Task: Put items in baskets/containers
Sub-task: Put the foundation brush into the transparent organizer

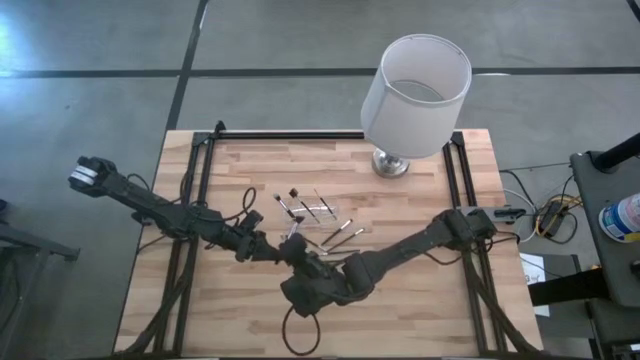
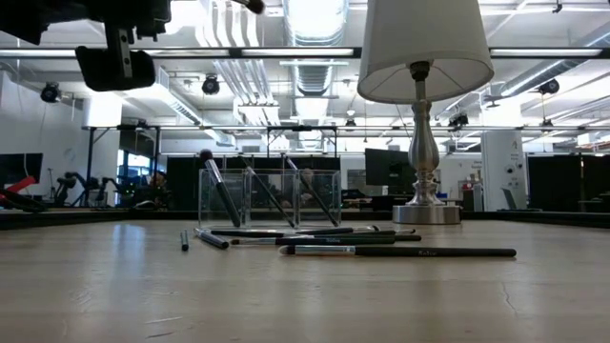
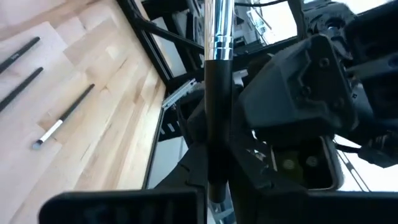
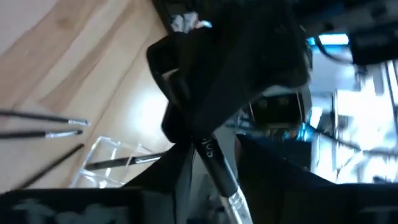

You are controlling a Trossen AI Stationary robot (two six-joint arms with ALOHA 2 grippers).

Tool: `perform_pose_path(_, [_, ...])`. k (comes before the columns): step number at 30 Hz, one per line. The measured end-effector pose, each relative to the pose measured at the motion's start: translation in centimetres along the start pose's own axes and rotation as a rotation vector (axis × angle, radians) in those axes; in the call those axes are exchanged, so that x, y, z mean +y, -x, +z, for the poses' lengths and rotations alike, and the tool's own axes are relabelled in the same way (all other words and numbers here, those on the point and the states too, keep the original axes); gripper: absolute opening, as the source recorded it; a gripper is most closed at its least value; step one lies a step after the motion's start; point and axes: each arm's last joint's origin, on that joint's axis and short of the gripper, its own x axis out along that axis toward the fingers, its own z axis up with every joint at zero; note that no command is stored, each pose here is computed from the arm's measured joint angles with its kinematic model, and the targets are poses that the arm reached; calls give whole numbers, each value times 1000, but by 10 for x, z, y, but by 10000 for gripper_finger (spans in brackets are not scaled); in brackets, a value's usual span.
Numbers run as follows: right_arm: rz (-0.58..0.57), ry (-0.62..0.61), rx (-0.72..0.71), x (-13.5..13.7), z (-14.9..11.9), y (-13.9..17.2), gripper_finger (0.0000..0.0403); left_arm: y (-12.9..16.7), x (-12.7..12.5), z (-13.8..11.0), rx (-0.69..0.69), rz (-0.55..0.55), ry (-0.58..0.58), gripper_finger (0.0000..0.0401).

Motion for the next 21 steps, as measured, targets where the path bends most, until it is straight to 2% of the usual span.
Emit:
perform_pose_path(4, [-71, -134, 65, 0, -2, 9, 150, 0, 4, 0, -34, 57, -20, 32])
perform_pose_path(7, [-94, -294, 95, -4, -8, 22, 164, 0, 7, 1, -60, 91, -60, 32])
perform_pose_path(10, [-71, -600, 125, -8, -21, 35, 168, 0, 5, 2, -100, 95, -141, 32])
perform_pose_path(13, [18, -1007, 210, -13, -40, 45, 166, 0, -3, 3, -139, 84, -312, 32])
perform_pose_path(15, [40, -1236, 281, -18, -50, 46, 162, -1, -11, 4, -181, 86, -424, 32])
perform_pose_path(17, [44, -1378, 306, -26, -56, 46, 159, -1, -16, 5, -212, 106, -512, 32])
perform_pose_path(21, [118, -1546, 231, -54, -59, 51, 152, -3, -24, 9, -270, 137, -619, 32])
